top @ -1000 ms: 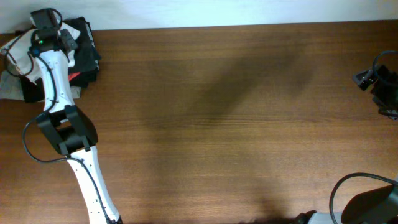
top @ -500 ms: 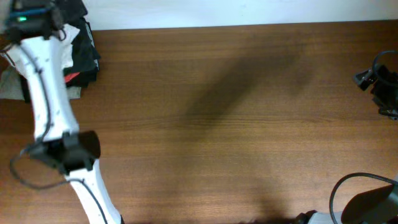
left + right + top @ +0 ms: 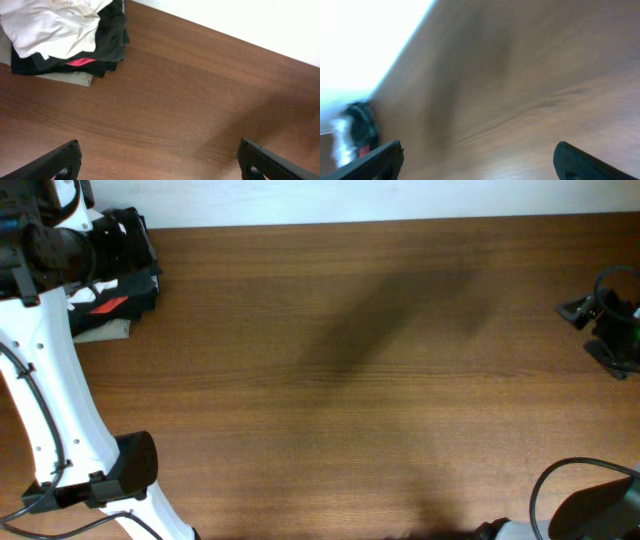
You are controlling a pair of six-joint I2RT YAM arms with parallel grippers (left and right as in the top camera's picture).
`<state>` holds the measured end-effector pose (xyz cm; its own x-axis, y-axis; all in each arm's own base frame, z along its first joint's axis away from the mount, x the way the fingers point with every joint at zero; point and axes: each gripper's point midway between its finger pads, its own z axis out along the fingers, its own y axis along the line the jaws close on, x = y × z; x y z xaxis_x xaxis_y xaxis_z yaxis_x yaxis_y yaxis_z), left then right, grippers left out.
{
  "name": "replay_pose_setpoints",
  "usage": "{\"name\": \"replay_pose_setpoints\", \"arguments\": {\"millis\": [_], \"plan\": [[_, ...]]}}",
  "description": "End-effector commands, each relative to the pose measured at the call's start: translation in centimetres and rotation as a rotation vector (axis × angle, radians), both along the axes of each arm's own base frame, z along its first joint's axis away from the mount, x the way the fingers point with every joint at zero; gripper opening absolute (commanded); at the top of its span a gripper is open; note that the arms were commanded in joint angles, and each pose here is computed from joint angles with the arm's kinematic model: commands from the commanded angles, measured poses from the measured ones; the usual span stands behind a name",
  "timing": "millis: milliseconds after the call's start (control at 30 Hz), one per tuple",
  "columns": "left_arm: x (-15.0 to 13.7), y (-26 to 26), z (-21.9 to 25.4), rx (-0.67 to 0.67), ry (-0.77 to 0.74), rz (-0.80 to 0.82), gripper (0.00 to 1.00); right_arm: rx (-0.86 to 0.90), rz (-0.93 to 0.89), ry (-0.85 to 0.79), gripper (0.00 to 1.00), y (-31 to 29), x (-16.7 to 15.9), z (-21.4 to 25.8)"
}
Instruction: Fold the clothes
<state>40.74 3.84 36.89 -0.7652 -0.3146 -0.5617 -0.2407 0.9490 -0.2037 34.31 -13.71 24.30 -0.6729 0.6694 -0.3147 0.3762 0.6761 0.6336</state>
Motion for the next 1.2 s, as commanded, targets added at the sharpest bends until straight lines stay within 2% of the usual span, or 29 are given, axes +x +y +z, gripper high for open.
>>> {"name": "replay_pose_setpoints", "arguments": {"millis": [0,100,300,500,600,767,967,1167], "plan": [[-0.3,-0.3,0.4,-0.009,-0.01,-0.009,0.99,0.169,0.248,-0.348,0.99,5.3,-0.1,7.3],[-0.3,-0.3,0.4,-0.009,-0.01,-0.009,0.99,0.105,0.269,-0.386,0.99,7.5,-2.7,10.0],[-0.3,-0.3,0.4,-0.009,-0.01,-0.009,0.99,-0.106,0.327,-0.576,0.99,14.0,-10.3,16.7],[-0.3,-0.2,0.4,-0.009,-0.01,-0.009,0.99,-0.288,0.355,-0.711,0.99,17.9,-15.3,19.4],[-0.3,-0.2,0.4,-0.009,-0.01,-0.008,0.99,-0.455,0.253,-0.642,0.99,16.1,-16.0,18.4],[-0.3,-0.3,0.4,-0.009,-0.01,-0.009,0.99,-0.473,0.313,-0.673,0.99,17.9,-17.3,18.2],[-0.3,-0.3,0.4,-0.009,-0.01,-0.009,0.99,-0.602,0.469,-0.825,0.99,19.6,-16.3,15.4],[-0.3,-0.2,0.4,-0.009,-0.01,-0.008,0.99,-0.711,0.494,-1.074,0.99,21.2,-13.9,8.4]]}}
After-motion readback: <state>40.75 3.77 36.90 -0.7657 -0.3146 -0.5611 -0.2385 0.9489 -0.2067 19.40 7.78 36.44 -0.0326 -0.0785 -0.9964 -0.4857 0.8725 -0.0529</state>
